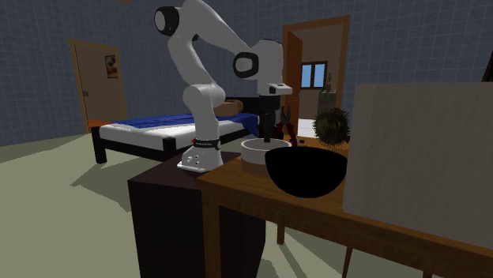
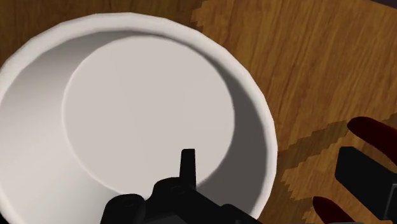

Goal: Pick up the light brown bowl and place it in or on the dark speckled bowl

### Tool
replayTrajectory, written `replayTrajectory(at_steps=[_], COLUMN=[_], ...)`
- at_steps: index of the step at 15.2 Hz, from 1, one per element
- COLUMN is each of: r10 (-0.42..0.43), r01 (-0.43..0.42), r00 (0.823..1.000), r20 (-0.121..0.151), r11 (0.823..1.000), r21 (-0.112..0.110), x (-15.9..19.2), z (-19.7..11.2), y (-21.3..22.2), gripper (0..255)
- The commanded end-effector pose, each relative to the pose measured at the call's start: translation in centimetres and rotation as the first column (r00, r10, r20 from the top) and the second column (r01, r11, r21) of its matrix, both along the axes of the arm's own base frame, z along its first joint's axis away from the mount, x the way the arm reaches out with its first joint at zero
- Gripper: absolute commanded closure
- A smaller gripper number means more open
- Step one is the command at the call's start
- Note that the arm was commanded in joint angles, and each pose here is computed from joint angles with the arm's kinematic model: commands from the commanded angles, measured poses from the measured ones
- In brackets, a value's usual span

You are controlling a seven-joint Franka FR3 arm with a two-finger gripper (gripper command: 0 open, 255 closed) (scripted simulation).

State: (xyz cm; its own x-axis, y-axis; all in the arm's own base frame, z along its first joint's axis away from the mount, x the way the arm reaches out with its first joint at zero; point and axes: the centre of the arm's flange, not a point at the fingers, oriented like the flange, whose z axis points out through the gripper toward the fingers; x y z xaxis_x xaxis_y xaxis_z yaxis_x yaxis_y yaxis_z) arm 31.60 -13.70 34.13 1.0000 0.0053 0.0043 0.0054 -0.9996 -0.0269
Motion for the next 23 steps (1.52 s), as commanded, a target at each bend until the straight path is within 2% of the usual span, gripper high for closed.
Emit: replayTrajectory(at_steps=[1, 4, 11, 12, 21, 23], r10=[0.000, 0.000, 0.000, 0.000, 0.000, 0.000], r01=[0.000, 0.000, 0.000, 0.000, 0.000, 0.000], r00=[1.000, 1.000, 1.000, 1.000, 1.000, 1.000], r20=[0.001, 0.001, 0.001, 0.001, 0.001, 0.001], r11=[1.000, 1.000, 1.000, 1.000, 1.000, 1.000], r21=[0.000, 0.000, 0.000, 0.000, 0.000, 0.000], x=[0.0, 0.0, 0.0, 0.0, 0.0, 0.0], z=[-1.2, -2.5, -2.5, -2.5, -2.5, -1.5], y=[0.0, 0.1, 0.1, 0.1, 0.1, 0.1], gripper=[0, 0, 0, 255, 255, 255])
